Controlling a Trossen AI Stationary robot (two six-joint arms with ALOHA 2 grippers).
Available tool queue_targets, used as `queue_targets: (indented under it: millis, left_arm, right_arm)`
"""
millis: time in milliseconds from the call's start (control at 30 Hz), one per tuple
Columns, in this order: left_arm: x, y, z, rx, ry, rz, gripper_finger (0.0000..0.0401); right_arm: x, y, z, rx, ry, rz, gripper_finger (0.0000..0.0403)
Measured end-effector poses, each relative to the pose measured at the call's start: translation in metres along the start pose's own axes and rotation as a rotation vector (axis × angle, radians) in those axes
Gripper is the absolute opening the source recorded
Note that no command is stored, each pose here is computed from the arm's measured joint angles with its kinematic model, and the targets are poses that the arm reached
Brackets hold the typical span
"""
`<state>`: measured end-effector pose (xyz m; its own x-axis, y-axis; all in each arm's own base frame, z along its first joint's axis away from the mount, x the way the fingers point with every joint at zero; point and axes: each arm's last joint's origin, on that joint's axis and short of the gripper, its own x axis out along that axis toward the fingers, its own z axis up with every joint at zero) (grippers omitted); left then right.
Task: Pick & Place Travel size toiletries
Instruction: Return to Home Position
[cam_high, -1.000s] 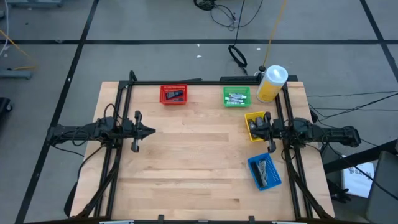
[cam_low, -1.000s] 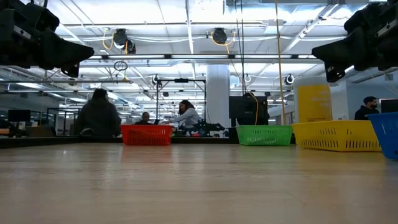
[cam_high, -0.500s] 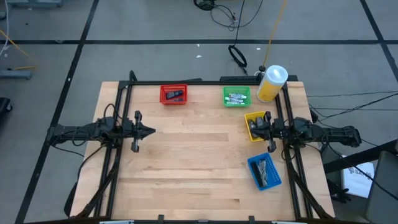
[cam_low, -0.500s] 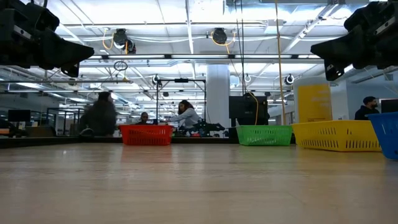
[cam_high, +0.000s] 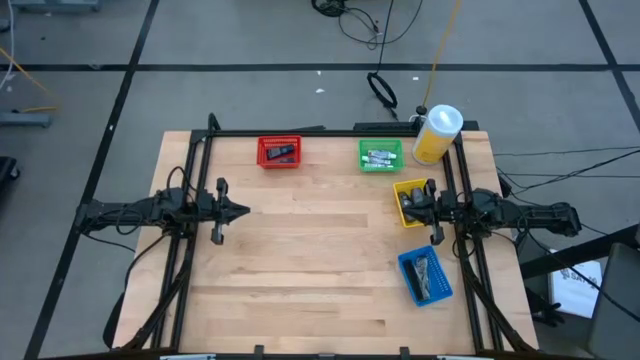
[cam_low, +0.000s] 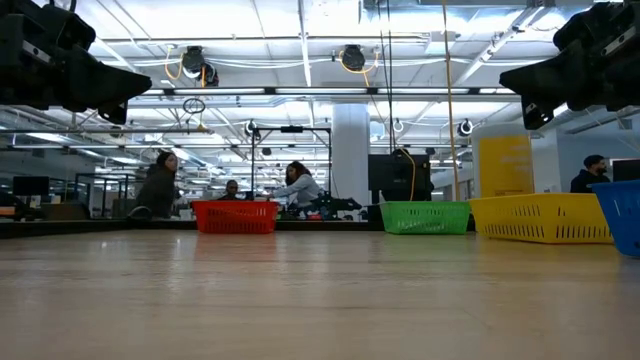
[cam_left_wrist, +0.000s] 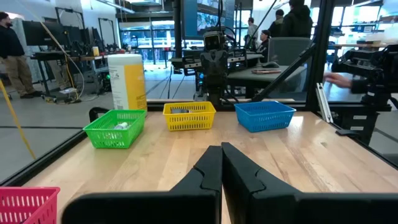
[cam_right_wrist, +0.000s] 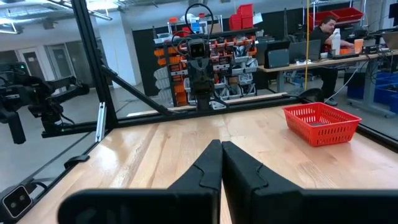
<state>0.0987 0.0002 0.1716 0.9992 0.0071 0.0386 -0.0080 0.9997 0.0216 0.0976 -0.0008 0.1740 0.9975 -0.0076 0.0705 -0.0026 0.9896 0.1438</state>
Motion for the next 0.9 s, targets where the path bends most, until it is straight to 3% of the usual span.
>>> queue_targets:
  millis: [900]
  left_arm:
    - [0.0, -0.0001, 0.0, 0.0, 0.0, -0.001, 0.0015]
  right_arm:
    - [0.0, 0.0, 0.0, 0.0, 0.0, 0.0, 0.0]
